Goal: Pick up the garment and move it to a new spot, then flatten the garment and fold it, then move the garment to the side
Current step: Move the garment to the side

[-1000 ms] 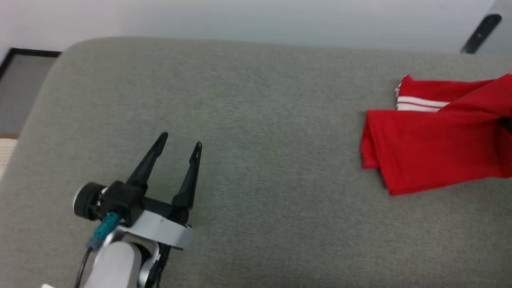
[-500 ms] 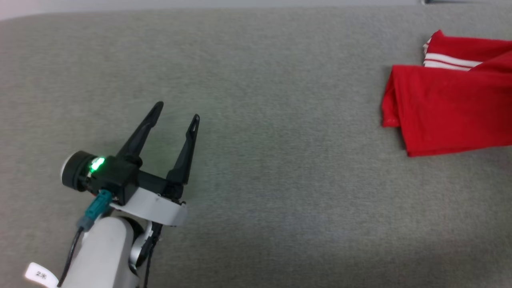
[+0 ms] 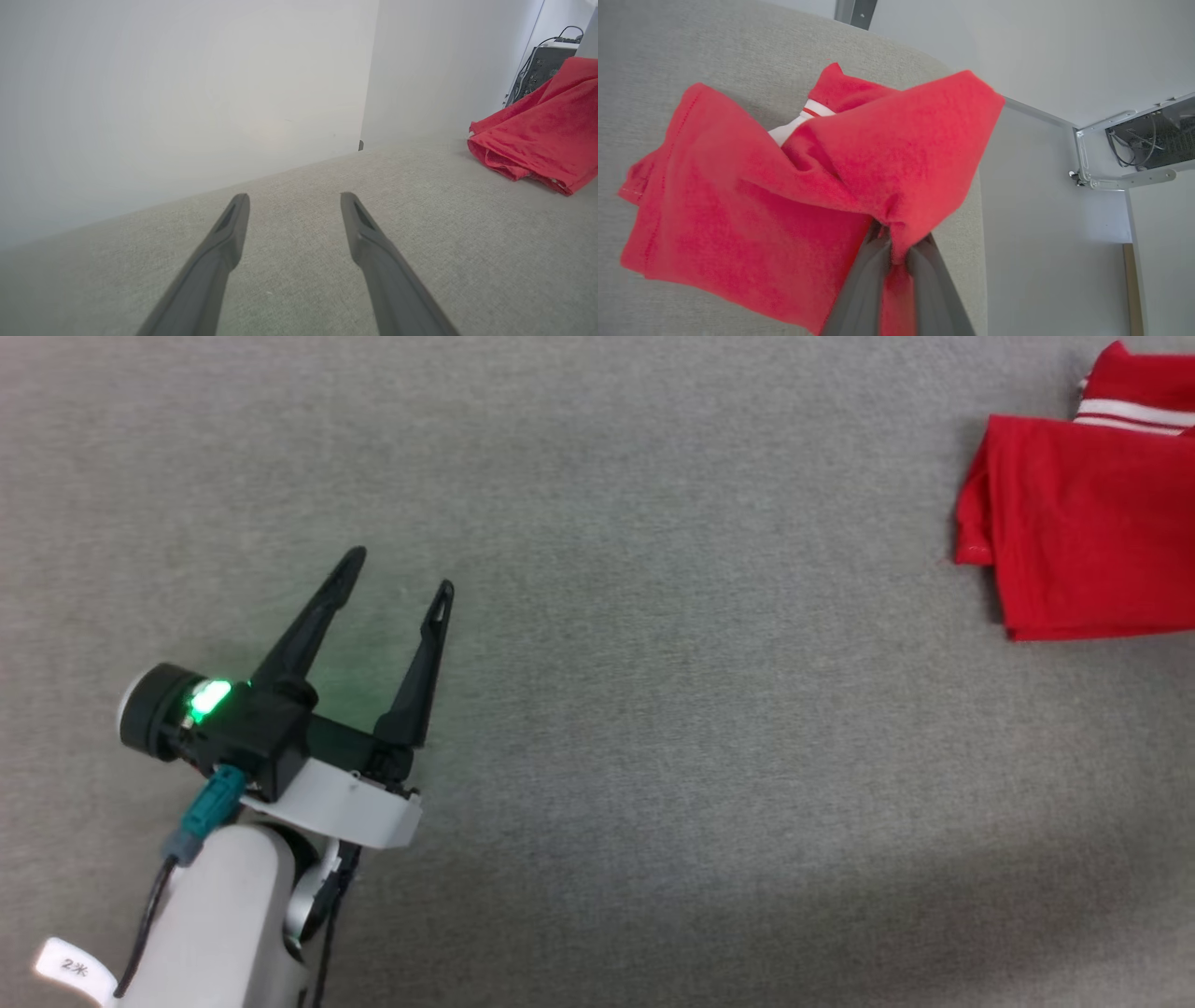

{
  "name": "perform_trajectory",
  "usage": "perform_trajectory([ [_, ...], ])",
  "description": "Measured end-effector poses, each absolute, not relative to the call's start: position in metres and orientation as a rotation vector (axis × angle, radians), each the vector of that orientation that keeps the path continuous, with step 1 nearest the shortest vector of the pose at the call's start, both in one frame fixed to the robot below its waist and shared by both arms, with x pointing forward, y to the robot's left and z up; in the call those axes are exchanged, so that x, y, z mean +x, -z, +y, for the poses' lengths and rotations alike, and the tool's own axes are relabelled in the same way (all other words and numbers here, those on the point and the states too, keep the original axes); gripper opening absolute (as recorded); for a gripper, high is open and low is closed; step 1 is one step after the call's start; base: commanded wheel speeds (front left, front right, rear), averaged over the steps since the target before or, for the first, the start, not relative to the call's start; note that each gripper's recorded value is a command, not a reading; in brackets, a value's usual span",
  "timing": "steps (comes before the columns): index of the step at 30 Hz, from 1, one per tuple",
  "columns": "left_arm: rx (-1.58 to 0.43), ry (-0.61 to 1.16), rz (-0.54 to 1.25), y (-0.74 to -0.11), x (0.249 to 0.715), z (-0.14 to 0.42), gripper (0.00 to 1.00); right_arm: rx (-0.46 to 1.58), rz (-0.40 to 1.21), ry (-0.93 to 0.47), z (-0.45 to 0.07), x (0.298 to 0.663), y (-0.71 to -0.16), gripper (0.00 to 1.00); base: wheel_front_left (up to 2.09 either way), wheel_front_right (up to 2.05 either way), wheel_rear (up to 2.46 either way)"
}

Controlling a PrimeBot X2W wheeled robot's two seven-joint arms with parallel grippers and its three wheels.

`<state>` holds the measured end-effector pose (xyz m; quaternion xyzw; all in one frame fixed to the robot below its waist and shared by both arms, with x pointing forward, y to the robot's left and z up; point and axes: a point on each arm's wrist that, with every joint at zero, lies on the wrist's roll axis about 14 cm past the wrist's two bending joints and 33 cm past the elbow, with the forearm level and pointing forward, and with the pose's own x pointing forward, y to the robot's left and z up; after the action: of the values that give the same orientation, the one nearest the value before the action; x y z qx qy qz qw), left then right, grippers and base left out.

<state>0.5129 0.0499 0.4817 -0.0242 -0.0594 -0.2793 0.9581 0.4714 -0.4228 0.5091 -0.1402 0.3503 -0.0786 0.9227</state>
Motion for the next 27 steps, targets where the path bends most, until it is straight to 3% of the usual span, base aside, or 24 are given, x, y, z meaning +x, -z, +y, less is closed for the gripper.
perform_trajectory([
  [15,-0.087,0.626,-0.087,-0.456,0.522,0.025,1.00,-0.378,0.850,0.209,-0.450,0.453,-0.489,0.00,0.00,0.00,0.00],
  [27,-0.068,0.573,-0.060,-0.448,0.522,0.050,1.00,-0.487,1.005,0.173,-0.435,0.471,-0.444,0.00,0.00,0.00,0.00],
])
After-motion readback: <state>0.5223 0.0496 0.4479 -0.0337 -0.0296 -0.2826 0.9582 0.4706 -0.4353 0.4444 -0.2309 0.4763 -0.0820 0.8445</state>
